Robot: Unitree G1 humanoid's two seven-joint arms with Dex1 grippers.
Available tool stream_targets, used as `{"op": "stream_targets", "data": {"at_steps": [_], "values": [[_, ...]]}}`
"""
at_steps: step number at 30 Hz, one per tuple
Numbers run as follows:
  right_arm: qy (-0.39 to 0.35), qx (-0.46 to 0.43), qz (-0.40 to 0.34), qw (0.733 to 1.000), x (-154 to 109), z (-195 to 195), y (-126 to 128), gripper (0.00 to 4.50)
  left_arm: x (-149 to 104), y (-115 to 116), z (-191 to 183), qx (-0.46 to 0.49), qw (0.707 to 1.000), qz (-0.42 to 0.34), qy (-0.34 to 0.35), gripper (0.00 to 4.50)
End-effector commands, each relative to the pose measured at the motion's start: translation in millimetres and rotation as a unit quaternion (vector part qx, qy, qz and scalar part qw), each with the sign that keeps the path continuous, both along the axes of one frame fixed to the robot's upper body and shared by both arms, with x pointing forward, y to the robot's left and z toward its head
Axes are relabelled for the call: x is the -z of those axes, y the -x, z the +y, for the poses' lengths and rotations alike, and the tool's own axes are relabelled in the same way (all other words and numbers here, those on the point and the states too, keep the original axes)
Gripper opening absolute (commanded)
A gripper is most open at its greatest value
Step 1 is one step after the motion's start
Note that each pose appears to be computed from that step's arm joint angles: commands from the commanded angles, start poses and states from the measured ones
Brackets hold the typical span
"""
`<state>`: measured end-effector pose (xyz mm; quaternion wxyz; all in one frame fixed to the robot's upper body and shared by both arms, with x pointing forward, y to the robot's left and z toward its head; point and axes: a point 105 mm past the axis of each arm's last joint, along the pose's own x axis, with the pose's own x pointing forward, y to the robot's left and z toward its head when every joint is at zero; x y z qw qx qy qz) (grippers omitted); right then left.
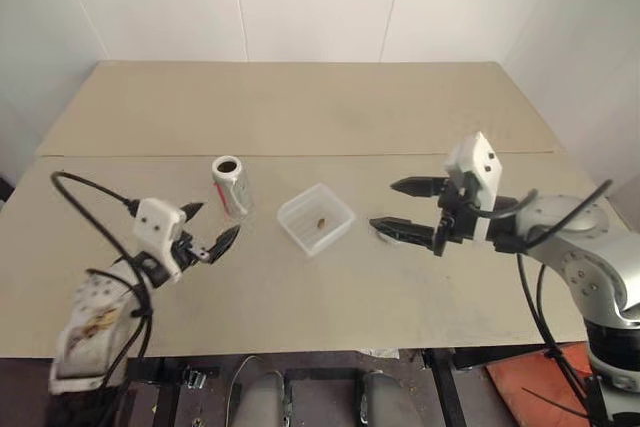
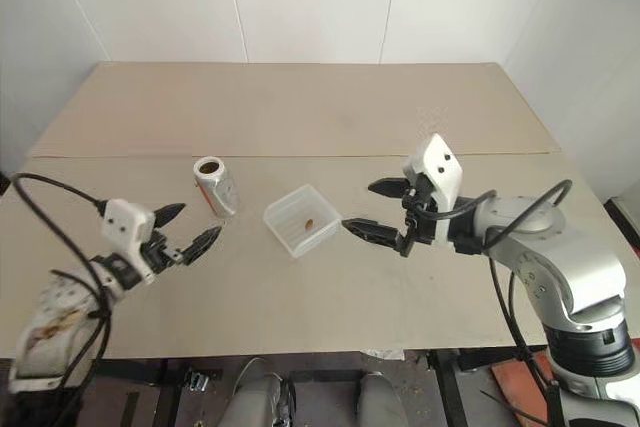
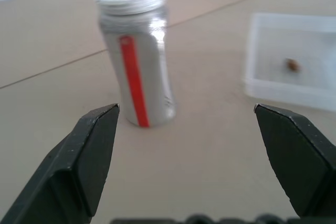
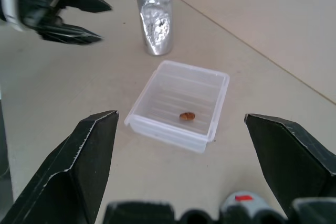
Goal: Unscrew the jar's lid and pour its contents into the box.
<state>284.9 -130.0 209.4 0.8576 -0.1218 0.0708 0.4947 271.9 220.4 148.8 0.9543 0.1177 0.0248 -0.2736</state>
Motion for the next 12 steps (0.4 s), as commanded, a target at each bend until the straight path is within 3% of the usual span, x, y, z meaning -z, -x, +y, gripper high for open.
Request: {"op": "stream_targets", "data": {"at_steps": [1, 6, 12], "values": [[0.002, -0.001, -0.039, 0.999, -12, -20, 1, 4.50, -41, 27, -5, 0.063, 0.997, -0.036, -0.011, 4.48], [0.010, -0.001, -0.037, 0.999, -1, -45, 4, 4.50, -59, 54, 16, 0.114, 0.991, -0.019, -0.064, 4.48], [0.007, -0.009, -0.008, 1.000, 6, -65, 12, 4.50, -58, 54, 22, 0.137, 0.988, -0.020, -0.064, 4.48]]}}
